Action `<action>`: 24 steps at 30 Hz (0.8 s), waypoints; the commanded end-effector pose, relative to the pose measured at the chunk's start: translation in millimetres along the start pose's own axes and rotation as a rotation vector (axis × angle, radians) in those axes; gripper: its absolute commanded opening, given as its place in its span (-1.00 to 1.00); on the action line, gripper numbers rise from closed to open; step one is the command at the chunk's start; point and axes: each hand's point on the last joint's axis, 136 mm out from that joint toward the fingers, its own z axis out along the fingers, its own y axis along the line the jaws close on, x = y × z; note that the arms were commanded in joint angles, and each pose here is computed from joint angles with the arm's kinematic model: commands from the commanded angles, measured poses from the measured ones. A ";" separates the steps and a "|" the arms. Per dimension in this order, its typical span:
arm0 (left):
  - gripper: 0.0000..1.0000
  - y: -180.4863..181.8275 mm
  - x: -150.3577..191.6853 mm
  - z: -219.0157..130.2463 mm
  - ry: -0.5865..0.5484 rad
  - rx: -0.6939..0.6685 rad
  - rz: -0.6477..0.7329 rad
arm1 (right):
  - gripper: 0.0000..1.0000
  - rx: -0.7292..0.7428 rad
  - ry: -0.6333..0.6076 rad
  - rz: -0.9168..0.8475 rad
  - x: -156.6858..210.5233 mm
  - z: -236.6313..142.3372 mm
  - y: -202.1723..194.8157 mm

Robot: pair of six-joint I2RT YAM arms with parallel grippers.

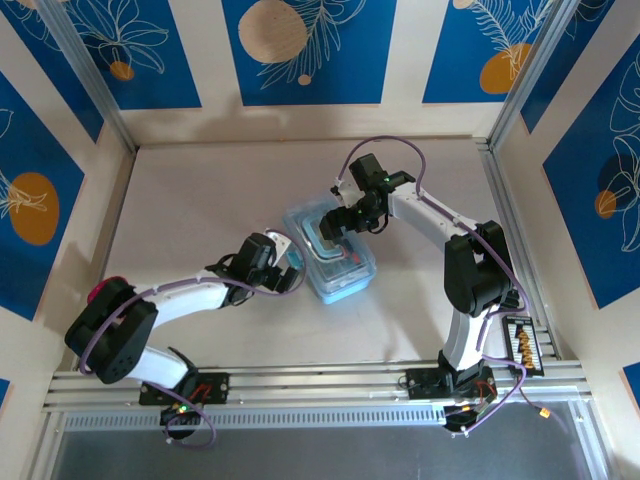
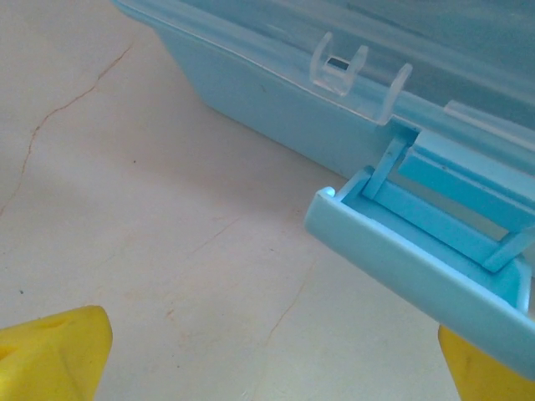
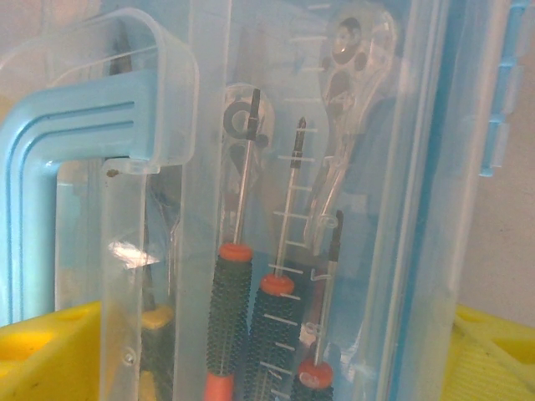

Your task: Pack the tool kit

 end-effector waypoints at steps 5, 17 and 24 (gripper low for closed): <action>0.99 28.4 -23.7 -3.1 -0.089 -0.136 -0.049 | 0.71 -0.068 0.290 0.081 76.4 26.7 7.9; 0.99 27.2 -31.1 -2.2 -0.096 -0.130 -0.045 | 0.71 -0.070 0.293 0.078 77.9 28.5 7.3; 0.99 25.0 -35.8 -0.1 -0.096 -0.118 -0.044 | 0.71 -0.075 0.294 0.077 78.5 29.1 7.9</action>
